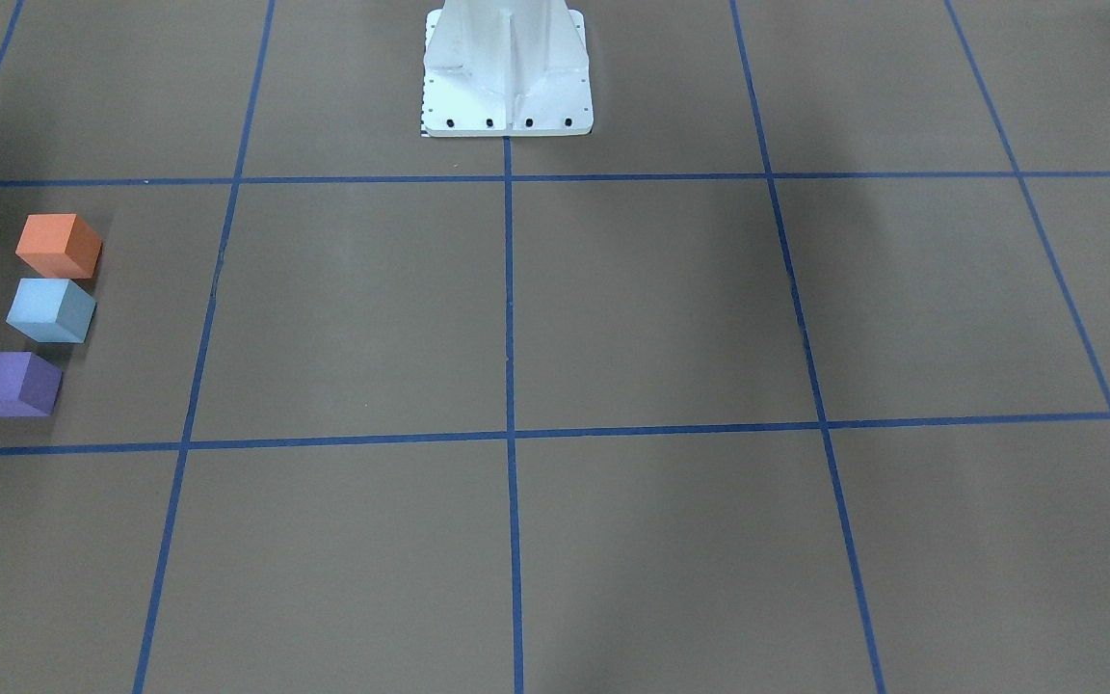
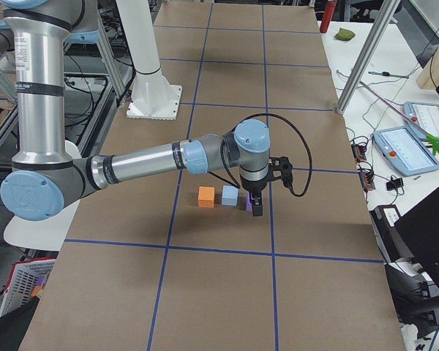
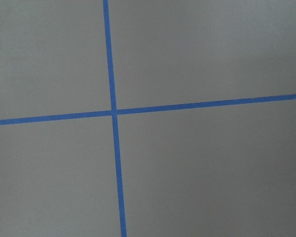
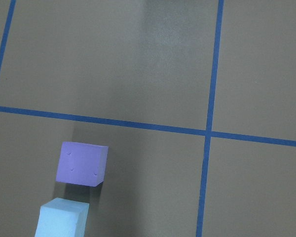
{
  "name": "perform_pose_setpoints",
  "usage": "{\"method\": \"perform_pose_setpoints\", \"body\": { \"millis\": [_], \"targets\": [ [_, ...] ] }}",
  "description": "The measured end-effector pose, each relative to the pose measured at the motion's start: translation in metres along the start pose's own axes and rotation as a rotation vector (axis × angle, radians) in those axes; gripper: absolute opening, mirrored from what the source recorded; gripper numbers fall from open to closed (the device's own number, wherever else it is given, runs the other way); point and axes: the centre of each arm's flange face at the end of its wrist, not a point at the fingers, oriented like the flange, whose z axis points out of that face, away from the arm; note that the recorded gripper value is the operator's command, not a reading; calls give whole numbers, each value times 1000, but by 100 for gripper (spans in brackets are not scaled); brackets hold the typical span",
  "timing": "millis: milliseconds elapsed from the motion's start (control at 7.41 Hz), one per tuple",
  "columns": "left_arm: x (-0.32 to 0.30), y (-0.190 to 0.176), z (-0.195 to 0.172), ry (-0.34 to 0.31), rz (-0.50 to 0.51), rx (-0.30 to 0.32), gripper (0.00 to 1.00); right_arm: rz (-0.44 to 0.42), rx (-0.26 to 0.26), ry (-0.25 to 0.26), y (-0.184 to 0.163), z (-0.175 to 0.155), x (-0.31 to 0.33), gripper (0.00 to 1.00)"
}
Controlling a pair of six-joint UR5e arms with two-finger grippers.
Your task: Place blue block between orange and purple blocks
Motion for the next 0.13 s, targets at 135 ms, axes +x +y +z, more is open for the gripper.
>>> {"method": "perform_pose_setpoints", "body": {
  "millis": [135],
  "targets": [
    [-1,-1,2,-1,0,-1,100,0,-10,0,1,4,-1,100]
  ]
}}
